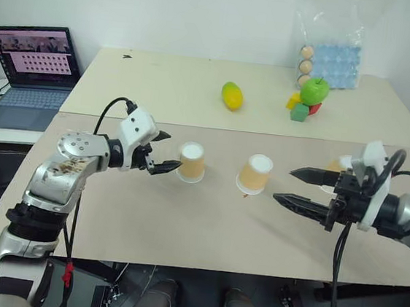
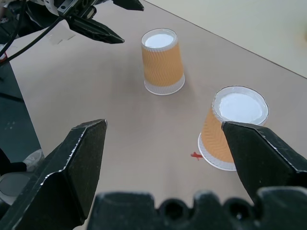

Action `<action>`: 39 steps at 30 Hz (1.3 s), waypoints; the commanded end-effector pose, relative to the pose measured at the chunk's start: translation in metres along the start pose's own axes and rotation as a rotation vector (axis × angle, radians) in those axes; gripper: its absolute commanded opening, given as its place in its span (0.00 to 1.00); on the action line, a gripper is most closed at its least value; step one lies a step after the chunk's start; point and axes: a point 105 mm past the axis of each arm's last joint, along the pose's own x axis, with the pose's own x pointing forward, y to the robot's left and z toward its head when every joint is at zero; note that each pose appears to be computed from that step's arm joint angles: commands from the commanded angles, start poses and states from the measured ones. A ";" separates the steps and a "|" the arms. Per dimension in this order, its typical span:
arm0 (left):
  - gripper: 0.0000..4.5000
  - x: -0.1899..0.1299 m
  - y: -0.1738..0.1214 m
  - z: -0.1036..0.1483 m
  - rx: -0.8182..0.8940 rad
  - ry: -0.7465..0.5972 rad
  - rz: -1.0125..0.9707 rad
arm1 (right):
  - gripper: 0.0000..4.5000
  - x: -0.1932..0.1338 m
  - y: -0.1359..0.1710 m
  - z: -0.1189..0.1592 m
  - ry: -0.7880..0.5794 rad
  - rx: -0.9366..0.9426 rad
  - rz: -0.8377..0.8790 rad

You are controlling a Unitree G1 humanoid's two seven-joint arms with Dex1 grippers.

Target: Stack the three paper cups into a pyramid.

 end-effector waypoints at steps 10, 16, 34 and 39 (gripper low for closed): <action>0.94 0.027 0.004 -0.003 -0.026 -0.012 0.044 | 1.00 -0.007 0.000 0.009 -0.023 -0.047 -0.038; 0.94 0.045 -0.002 0.005 -0.031 -0.046 0.026 | 1.00 -0.007 0.000 0.008 -0.023 -0.045 -0.047; 0.56 0.052 -0.001 0.016 -0.048 -0.076 0.048 | 1.00 -0.008 -0.003 0.006 -0.008 -0.047 -0.064; 0.56 0.054 0.003 0.031 -0.048 -0.113 0.061 | 1.00 -0.007 -0.004 0.006 -0.010 -0.048 -0.062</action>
